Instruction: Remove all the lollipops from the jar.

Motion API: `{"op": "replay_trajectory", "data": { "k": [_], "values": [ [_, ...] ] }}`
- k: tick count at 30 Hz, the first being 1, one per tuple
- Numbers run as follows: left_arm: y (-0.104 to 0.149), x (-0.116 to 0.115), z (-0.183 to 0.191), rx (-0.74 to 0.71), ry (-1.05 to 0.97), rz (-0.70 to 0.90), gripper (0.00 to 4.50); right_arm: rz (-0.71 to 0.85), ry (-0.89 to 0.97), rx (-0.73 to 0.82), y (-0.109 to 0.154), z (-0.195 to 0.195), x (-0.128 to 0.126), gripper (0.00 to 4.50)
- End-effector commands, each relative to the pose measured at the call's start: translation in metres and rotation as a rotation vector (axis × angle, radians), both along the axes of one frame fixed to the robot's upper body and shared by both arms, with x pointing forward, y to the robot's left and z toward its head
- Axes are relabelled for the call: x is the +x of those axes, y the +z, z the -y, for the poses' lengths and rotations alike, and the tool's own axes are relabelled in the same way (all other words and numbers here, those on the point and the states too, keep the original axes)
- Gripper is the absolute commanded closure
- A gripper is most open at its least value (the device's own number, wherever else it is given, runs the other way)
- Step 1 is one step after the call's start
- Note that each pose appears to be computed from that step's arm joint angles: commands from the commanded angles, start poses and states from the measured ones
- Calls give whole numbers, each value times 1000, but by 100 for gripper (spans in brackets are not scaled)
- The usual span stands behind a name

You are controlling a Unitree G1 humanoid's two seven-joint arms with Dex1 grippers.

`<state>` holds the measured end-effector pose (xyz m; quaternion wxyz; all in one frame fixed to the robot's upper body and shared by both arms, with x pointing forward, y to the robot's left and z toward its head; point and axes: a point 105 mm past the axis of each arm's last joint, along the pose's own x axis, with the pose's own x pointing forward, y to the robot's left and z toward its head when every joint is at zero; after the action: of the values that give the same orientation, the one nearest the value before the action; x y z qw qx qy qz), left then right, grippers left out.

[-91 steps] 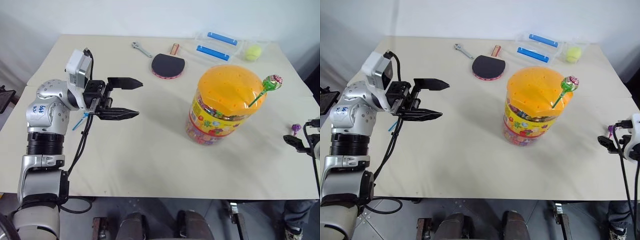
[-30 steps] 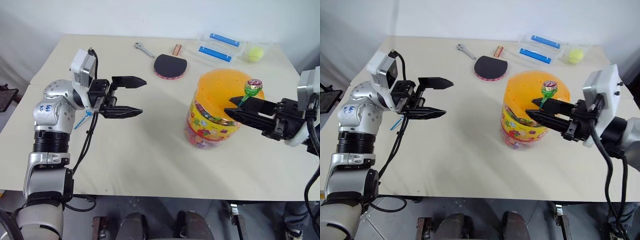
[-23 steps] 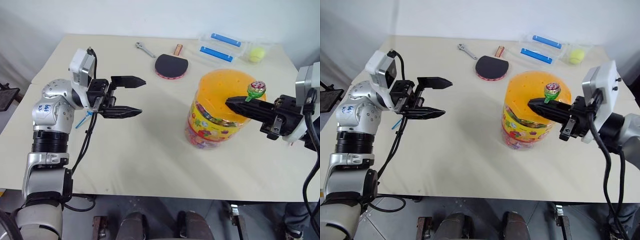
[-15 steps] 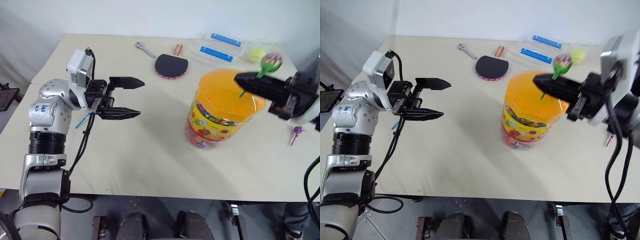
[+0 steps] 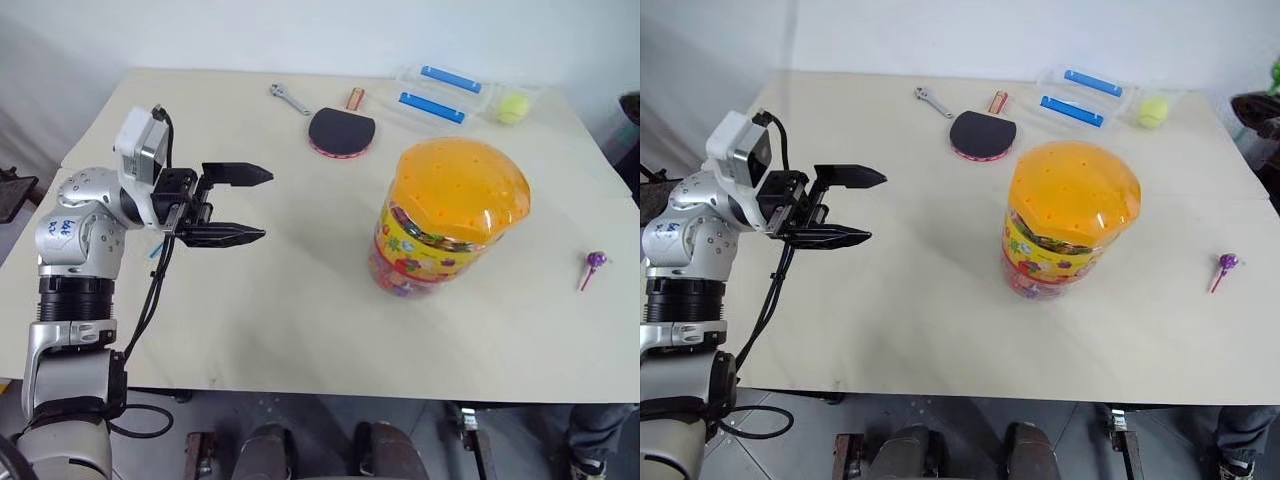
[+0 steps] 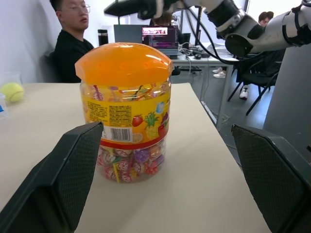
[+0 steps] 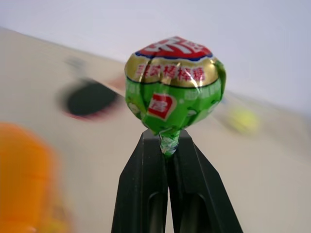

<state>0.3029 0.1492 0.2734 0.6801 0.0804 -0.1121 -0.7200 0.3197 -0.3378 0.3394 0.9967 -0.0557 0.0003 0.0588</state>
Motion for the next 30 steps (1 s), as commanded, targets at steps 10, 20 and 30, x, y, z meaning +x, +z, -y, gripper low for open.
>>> {"op": "replay_trajectory", "data": {
  "k": [10,20,30],
  "values": [
    [-1,-16,4,-24,-21,11,0,-382,-219,36,-126,46,52,445],
    [-4,-16,2,-13,15,-24,0,-396,-251,85,-156,38,79,423],
    [-17,10,-10,-31,272,-130,0,-362,-249,91,-142,44,70,103]
  ]
}}
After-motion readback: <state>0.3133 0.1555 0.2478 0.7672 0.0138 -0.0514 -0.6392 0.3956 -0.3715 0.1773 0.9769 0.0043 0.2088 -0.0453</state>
